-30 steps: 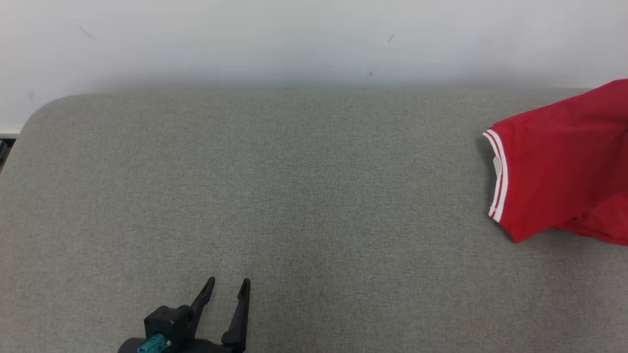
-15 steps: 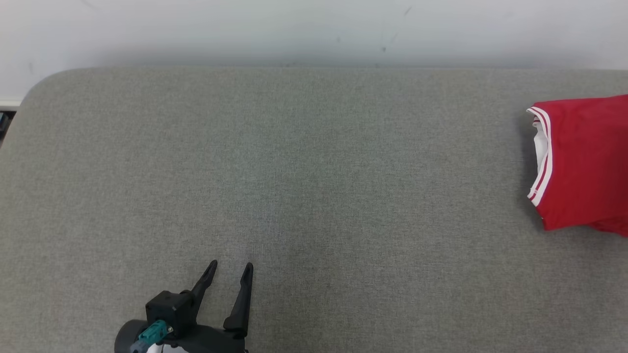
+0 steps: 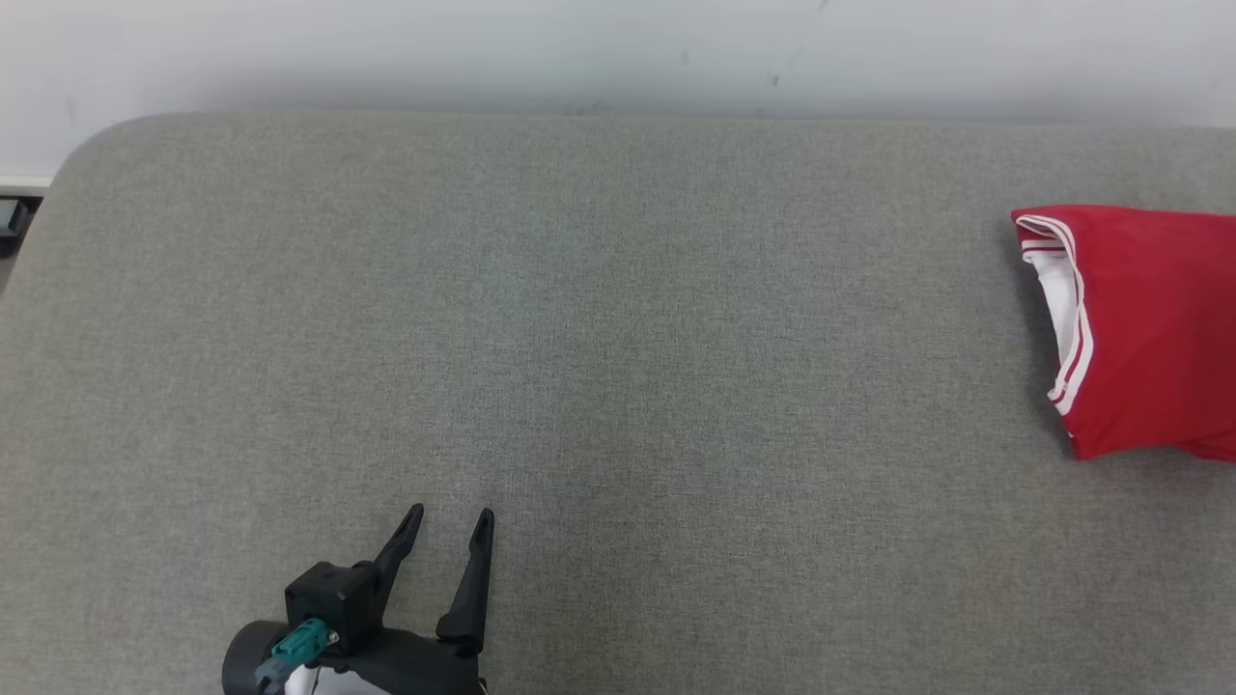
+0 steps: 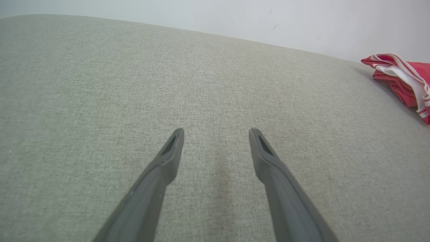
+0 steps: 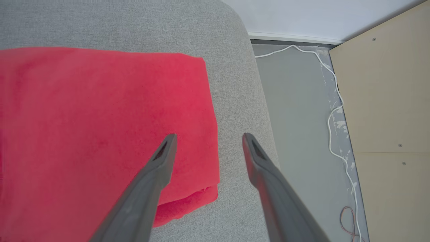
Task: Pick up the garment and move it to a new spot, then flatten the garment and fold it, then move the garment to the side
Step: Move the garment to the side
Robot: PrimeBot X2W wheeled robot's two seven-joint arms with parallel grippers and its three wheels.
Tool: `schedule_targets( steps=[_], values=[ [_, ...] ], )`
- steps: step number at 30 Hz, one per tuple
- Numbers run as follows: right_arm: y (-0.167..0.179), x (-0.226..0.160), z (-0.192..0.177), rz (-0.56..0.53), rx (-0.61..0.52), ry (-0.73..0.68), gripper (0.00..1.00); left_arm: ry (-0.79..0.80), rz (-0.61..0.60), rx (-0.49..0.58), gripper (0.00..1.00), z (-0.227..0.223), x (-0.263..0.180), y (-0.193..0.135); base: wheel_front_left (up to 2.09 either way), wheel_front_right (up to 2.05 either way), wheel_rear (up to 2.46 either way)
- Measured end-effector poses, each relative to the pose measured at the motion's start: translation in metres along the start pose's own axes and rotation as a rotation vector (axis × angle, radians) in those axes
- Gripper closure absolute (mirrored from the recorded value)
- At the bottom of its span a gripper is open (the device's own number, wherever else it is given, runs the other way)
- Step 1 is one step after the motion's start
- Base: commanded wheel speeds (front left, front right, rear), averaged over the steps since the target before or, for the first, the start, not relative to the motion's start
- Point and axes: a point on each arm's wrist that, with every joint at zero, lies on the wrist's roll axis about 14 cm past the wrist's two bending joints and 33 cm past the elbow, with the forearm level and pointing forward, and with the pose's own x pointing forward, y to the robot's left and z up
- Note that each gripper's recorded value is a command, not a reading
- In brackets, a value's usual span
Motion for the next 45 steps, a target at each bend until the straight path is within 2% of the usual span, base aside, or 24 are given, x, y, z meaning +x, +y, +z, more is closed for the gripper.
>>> schedule_targets(
  steps=[4, 7, 10, 21, 27, 30, 39, 45],
  values=[
    [-0.001, -0.011, 0.01, 0.022, 0.032, -0.057, 0.0, -0.009, -0.003, -0.001, 0.0, 0.002, -0.002, -0.003, 0.0, 0.0, 0.0],
    [0.014, -0.025, 0.035, 0.13, 0.075, -0.192, 0.0, -0.024, -0.007, -0.003, 0.0, 0.007, -0.004, -0.005, 0.0, 0.0, 0.0],
    [0.028, -0.04, 0.052, 0.207, 0.067, -0.322, 0.0, -0.047, 0.008, -0.004, 0.0, 0.012, -0.008, 0.0, 0.0, 0.0, 0.0],
    [0.059, -0.096, 0.058, 0.365, 0.083, -0.666, 0.0, -0.084, 0.069, -0.01, 0.0, 0.015, -0.031, 0.02, 0.0, 0.0, 0.0],
    [0.05, -0.131, 0.05, 0.404, 0.155, -0.857, 0.0, -0.115, 0.056, 0.0, 0.0, 0.022, -0.034, 0.015, 0.0, 0.0, 0.0],
    [0.042, -0.136, 0.027, 0.395, 0.189, -0.904, 0.0, -0.154, 0.044, 0.006, 0.0, 0.034, -0.034, 0.01, 0.0, 0.0, 0.0],
    [0.055, -0.134, -0.049, 0.404, 0.251, -0.816, 0.0, -0.191, 0.032, 0.017, 0.0, 0.041, -0.047, 0.004, 0.0, 0.0, 0.0],
    [0.054, -0.142, -0.064, 0.389, 0.312, -0.814, 0.0, -0.231, 0.021, 0.016, 0.0, 0.051, -0.05, -0.003, 0.0, 0.0, 0.0]
  ],
)
